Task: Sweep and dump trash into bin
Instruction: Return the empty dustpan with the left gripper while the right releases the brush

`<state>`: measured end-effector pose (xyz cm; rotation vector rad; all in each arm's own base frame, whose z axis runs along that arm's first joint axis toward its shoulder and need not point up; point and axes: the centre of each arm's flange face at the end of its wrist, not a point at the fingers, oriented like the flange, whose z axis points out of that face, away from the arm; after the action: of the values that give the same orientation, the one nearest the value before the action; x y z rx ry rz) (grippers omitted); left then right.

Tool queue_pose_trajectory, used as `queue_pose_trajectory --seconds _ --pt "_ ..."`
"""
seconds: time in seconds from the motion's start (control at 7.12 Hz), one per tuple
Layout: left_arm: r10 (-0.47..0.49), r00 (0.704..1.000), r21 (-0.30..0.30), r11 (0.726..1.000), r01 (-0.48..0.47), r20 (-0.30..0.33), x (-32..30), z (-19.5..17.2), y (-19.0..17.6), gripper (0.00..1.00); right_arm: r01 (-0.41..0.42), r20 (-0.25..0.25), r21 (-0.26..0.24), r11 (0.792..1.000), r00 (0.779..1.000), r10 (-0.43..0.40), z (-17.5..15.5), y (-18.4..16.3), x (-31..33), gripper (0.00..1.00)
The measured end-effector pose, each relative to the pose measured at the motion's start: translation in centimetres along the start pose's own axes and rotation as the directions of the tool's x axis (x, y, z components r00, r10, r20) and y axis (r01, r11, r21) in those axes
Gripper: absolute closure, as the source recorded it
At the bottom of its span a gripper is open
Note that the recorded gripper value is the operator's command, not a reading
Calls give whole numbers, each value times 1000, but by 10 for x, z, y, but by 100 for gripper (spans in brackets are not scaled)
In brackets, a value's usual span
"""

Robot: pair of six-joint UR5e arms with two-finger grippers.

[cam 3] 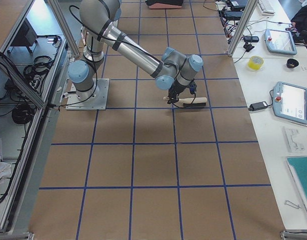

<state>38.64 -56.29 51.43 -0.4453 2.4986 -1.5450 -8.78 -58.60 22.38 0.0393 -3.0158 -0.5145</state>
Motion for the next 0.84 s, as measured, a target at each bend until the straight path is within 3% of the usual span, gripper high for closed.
queue_pose_trajectory --seconds 0.14,0.42,0.7,0.84 --pt "12 1000 19 1000 -12 -4 7 -5 -1 100 -2 -1 5 1000 1000 2 0 -1 0 27" --pt "-78 996 -50 996 80 36 27 -13 -10 100 -5 -3 17 1000 1000 5 -4 -2 1 18" --pt "-158 982 -139 975 171 100 57 -21 -19 100 -11 -5 114 993 1000 11 -53 -2 1 0" --pt "-190 973 -178 961 211 127 83 -25 -22 100 -17 9 168 986 1000 15 -94 9 -1 0"
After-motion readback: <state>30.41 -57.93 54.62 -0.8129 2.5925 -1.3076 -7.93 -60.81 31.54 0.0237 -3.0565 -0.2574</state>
